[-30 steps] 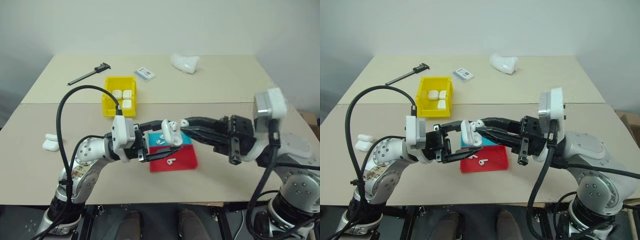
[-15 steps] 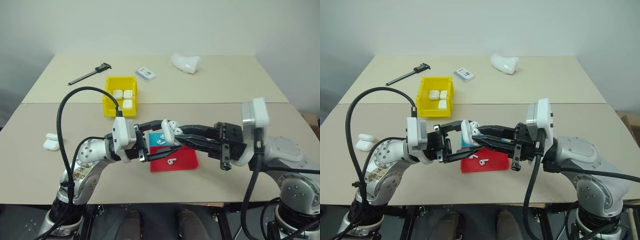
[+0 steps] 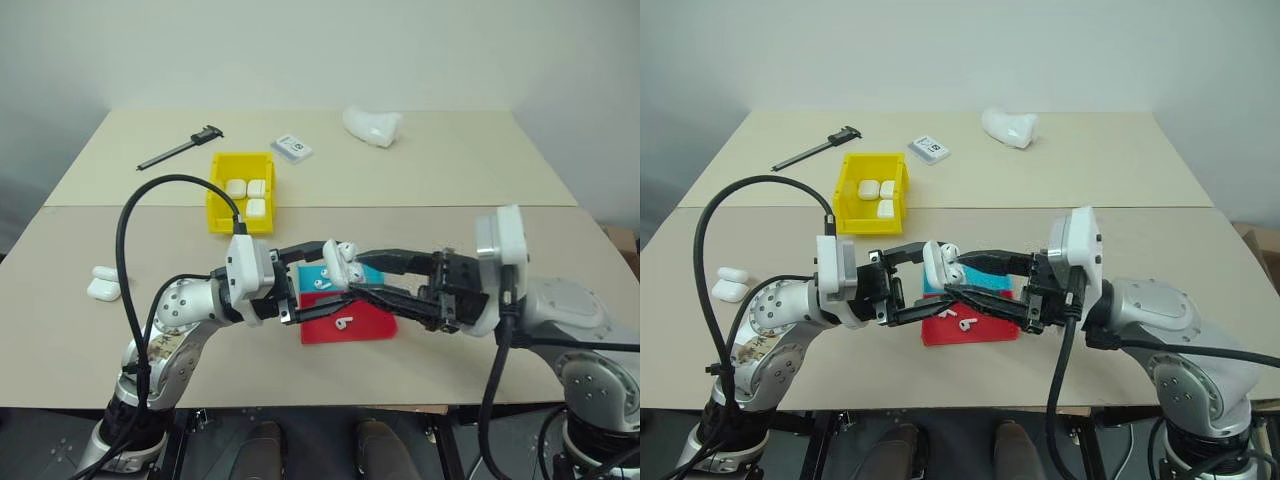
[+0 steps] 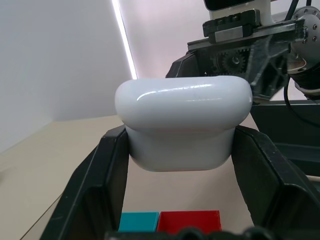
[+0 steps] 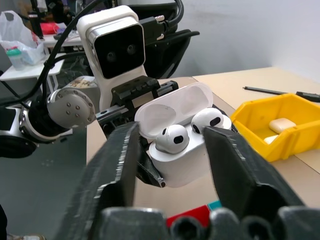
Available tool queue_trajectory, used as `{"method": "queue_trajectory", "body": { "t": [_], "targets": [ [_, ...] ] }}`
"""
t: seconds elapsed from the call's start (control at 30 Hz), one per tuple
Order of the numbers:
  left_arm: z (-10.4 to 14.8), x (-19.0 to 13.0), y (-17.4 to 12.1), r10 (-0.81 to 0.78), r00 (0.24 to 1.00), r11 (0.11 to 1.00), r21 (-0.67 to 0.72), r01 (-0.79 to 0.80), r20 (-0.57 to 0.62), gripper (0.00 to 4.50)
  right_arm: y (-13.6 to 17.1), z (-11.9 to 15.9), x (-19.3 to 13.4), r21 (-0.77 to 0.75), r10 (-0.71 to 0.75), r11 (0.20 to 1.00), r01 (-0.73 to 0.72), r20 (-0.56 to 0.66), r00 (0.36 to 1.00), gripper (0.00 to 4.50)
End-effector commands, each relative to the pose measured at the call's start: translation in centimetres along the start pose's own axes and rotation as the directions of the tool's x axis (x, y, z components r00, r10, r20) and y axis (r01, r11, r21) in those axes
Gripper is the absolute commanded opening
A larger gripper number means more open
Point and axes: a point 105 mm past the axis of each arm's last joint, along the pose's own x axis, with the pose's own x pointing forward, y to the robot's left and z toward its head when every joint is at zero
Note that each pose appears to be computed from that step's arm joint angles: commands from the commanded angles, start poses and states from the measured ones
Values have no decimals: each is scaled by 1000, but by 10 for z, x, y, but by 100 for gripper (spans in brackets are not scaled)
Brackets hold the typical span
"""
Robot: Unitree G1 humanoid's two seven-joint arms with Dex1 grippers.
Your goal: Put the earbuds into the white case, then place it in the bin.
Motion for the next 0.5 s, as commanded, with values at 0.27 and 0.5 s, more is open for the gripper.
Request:
{"method": "queue_trajectory", "body": {
  "t": [0.27,0.5],
  "targets": [
    [-8,6,8,-4,999,999,45,6,-46,277,-8,33,-23,-122,29,992,-31,-14,999,318],
    [-17,28,12,-54,996,995,85,60,-68,277,-26,60,0,-203,61,975,-87,-131,989,156]
  ]
}}
